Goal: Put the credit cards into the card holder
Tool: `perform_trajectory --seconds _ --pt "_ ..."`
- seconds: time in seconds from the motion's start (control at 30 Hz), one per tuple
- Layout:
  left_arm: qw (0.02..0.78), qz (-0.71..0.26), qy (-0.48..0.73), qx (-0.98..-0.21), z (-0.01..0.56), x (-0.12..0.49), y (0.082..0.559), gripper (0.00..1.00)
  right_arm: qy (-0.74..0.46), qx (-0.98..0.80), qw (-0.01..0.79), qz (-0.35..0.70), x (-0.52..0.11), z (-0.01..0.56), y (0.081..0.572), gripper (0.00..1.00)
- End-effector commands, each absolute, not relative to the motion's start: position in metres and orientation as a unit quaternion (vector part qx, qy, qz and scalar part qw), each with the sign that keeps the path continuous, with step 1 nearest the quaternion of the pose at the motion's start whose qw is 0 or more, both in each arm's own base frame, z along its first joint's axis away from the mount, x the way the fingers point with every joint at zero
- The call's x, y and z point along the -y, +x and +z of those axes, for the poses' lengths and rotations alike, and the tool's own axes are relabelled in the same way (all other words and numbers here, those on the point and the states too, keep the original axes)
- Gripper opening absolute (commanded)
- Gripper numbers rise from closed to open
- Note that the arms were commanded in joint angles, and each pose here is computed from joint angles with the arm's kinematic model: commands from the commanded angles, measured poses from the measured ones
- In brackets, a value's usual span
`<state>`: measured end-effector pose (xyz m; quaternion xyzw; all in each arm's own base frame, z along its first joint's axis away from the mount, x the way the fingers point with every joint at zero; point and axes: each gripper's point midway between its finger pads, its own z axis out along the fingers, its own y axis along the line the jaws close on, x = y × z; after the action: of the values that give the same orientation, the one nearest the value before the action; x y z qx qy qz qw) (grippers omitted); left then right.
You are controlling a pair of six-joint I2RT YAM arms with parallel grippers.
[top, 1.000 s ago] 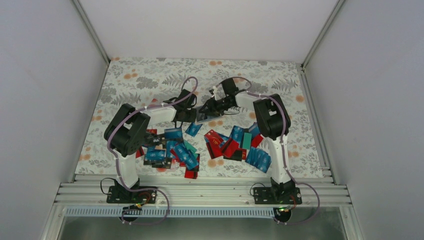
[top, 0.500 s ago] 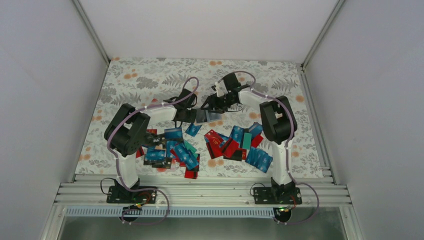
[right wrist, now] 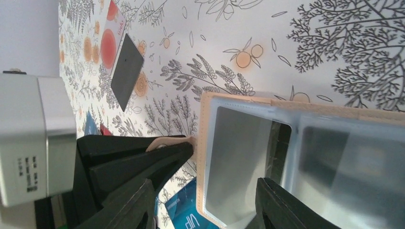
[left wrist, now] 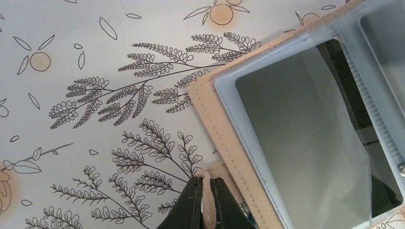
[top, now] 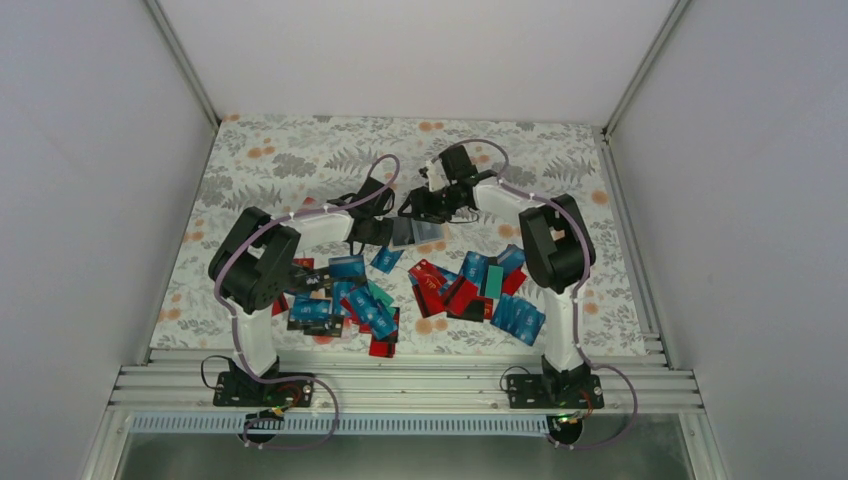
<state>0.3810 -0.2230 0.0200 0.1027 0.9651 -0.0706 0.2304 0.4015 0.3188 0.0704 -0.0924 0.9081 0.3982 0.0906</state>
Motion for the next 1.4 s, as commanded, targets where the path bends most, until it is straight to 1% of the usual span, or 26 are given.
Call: perform_trajectory --seconds 0.0,0.17,0.37,0.5,0.73,0.97,1.13,1.27,1.37 --pt "0.235 -0.070 0.112 -0.963 0.024 0.227 0.385 0.02 -0.080 -0.914 0.108 0.382 -0.331 0.059 0.411 0.54" --pt "0.236 -0.071 0.113 -0.962 0.026 0.227 0.385 0.02 -0.061 -0.927 0.113 0.353 -0.325 0.044 0.417 0.54" --pt "0.237 -0.075 0.113 -0.962 0.027 0.228 0.385 0.02 -0.057 -0.931 0.104 0.346 -0.327 0.031 0.414 0.54" --pt "0.238 -0.076 0.113 -0.962 0.027 0.228 0.385 0.03 -0.061 -0.929 0.094 0.353 -0.333 0.026 0.409 0.53" --pt "0.239 -0.075 0.114 -0.961 0.027 0.228 0.386 0.02 -0.078 -0.919 0.087 0.377 -0.348 0.034 0.401 0.51" --pt "0.243 -0.068 0.118 -0.960 0.029 0.226 0.387 0.02 -0.105 -0.908 0.102 0.394 -0.354 0.054 0.401 0.51" --pt "0.243 -0.061 0.121 -0.961 0.028 0.223 0.385 0.02 -0.129 -0.900 0.133 0.395 -0.350 0.088 0.402 0.51" --pt "0.240 -0.062 0.121 -0.961 0.026 0.221 0.382 0.02 -0.131 -0.899 0.161 0.386 -0.335 0.114 0.405 0.52" --pt "0.241 -0.061 0.120 -0.961 0.027 0.219 0.379 0.02 -0.113 -0.904 0.187 0.366 -0.311 0.125 0.412 0.53"
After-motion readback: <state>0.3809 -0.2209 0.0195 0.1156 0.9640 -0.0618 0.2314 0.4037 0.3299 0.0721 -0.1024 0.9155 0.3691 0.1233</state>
